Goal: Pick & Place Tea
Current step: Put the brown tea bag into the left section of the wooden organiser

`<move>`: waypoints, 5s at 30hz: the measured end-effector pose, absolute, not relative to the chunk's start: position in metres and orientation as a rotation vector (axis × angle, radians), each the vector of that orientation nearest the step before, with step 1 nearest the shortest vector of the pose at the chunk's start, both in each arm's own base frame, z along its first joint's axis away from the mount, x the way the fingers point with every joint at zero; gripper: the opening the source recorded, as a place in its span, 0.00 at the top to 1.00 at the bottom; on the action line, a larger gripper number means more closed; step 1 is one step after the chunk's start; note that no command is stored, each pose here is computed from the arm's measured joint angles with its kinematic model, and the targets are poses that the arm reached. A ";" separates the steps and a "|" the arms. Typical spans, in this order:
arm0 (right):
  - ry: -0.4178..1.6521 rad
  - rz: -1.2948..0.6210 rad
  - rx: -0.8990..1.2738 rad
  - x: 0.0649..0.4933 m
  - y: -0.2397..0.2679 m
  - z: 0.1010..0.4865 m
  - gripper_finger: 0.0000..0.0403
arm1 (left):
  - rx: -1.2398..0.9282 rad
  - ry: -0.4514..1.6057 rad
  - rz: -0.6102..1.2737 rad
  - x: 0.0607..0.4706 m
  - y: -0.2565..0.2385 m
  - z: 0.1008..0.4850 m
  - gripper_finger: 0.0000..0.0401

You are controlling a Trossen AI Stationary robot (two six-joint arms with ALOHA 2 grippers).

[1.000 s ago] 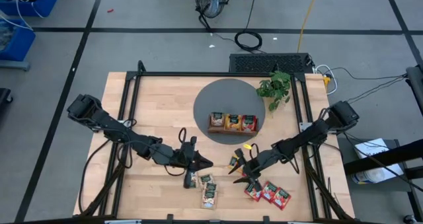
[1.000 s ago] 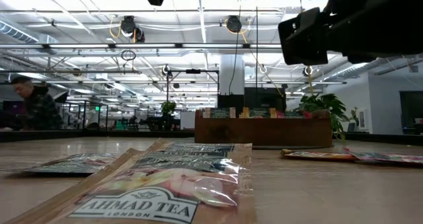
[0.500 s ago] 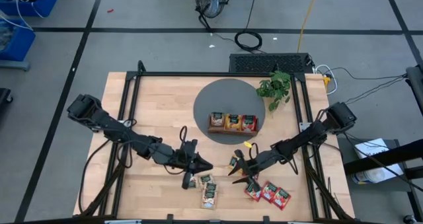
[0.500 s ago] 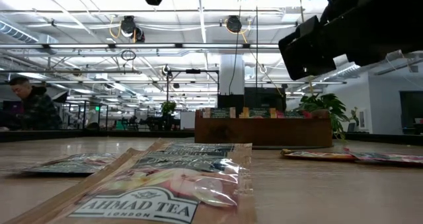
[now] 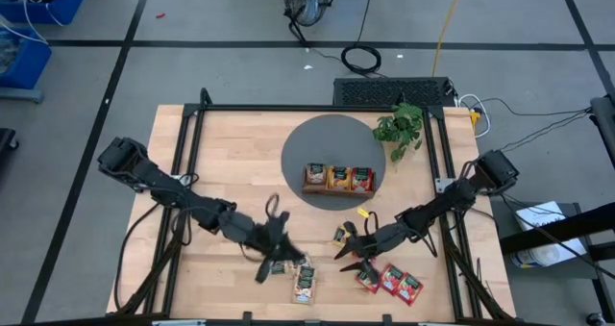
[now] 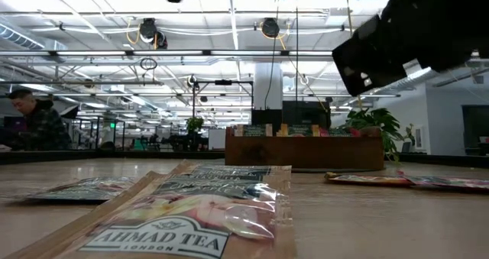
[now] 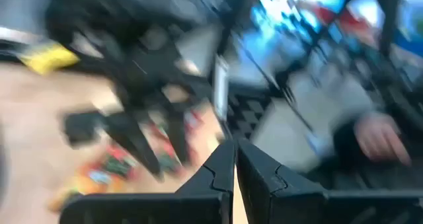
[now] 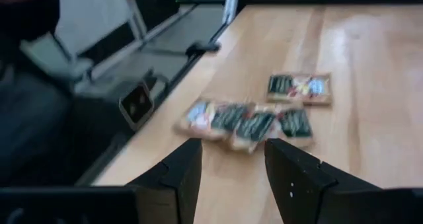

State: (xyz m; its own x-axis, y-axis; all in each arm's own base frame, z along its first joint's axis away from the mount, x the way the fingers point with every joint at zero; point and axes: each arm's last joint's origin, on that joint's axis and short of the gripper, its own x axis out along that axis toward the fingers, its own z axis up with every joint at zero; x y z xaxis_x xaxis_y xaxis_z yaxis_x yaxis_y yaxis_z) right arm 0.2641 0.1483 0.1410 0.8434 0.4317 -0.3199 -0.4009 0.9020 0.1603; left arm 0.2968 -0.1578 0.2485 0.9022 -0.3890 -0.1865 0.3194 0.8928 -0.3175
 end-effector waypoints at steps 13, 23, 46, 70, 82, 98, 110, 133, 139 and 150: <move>0.372 0.373 0.226 0.272 0.161 0.127 0.62 | -0.263 0.482 -0.310 0.284 -0.225 0.227 0.95; 0.443 0.314 0.281 0.301 0.161 0.093 0.61 | -0.271 0.550 -0.245 0.281 -0.240 0.200 0.95; 0.473 0.336 0.360 0.302 0.160 0.091 0.57 | -0.267 0.635 -0.147 0.311 -0.240 0.112 0.95; 0.479 0.354 0.349 0.302 0.168 0.092 0.56 | -0.305 0.624 -0.228 0.313 -0.249 0.117 0.95; 0.580 0.304 0.334 0.301 0.162 0.082 0.57 | -0.345 0.674 -0.211 0.329 -0.234 0.089 0.97; 0.557 0.345 0.395 0.307 0.159 0.069 0.61 | -0.316 0.653 -0.178 0.333 -0.228 0.089 0.96; 0.548 0.403 0.308 0.306 0.160 0.070 0.96 | -0.297 0.638 -0.157 0.334 -0.226 0.088 0.93; 0.701 0.240 -0.075 0.309 0.094 0.199 1.00 | -0.220 0.529 -0.185 0.335 -0.233 0.095 0.92; 0.835 0.163 -0.193 0.321 0.048 0.217 1.00 | -0.207 0.496 -0.208 0.335 -0.236 0.098 0.92; 0.782 0.025 -0.283 0.332 -0.005 0.227 1.00 | -0.174 0.468 -0.233 0.333 -0.240 0.101 0.92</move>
State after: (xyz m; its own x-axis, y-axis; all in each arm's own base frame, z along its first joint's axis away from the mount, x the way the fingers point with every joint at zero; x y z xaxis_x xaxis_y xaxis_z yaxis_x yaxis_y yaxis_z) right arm 0.3317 -0.0051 0.2274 0.7109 -0.0823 -0.6985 -0.1267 0.9619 -0.2424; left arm 0.3333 -0.2398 0.1013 0.8667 -0.2615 -0.4248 0.1819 0.9586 -0.2190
